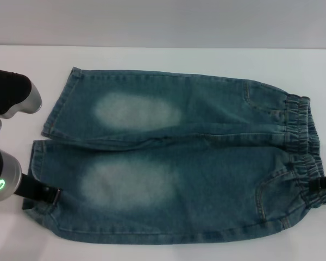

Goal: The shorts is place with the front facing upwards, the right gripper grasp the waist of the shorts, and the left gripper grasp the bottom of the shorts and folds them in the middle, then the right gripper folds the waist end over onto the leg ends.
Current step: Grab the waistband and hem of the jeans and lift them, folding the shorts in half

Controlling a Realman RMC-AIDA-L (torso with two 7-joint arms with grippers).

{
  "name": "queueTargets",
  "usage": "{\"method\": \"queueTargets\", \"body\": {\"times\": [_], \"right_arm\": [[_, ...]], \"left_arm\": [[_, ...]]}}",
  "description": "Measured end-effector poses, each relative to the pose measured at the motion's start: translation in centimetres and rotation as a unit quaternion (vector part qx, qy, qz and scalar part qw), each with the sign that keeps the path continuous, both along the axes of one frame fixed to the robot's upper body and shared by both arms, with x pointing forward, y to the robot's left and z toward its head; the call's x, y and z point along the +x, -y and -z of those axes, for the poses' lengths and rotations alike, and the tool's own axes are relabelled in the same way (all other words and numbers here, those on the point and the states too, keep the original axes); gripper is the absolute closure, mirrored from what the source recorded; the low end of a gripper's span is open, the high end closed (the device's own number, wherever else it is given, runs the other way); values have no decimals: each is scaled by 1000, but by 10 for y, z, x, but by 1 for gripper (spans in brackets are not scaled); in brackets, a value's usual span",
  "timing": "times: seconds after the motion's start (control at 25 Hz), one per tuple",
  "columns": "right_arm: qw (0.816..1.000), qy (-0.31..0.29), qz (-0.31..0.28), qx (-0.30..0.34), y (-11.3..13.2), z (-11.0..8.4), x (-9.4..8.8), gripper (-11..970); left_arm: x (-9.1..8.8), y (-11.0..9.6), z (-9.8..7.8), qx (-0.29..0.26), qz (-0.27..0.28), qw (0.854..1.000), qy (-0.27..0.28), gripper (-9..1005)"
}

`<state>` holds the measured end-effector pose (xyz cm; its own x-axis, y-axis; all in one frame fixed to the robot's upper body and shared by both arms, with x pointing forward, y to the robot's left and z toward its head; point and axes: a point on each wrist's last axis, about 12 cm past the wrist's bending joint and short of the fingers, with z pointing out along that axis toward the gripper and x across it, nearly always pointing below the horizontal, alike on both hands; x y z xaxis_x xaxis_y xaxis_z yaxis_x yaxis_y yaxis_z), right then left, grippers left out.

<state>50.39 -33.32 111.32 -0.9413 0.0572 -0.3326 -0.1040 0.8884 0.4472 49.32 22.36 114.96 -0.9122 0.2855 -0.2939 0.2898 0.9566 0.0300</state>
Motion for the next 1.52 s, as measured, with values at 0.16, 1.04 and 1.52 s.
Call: {"method": "queueTargets", "body": {"times": [0.16,1.04,1.52], "right_arm": [[1000,2,-1,0,-1,-1,1,260],[999,18,-12,24,-5,-5,4,351],[1000,10,-18,19,-3,-9,0,801]], "left_arm": [[0,0,0,0,0,1000,1,976],[2,2,0,0,3,1000,0,972],[2,3,1,-2,5,1000,-1,970]]}}
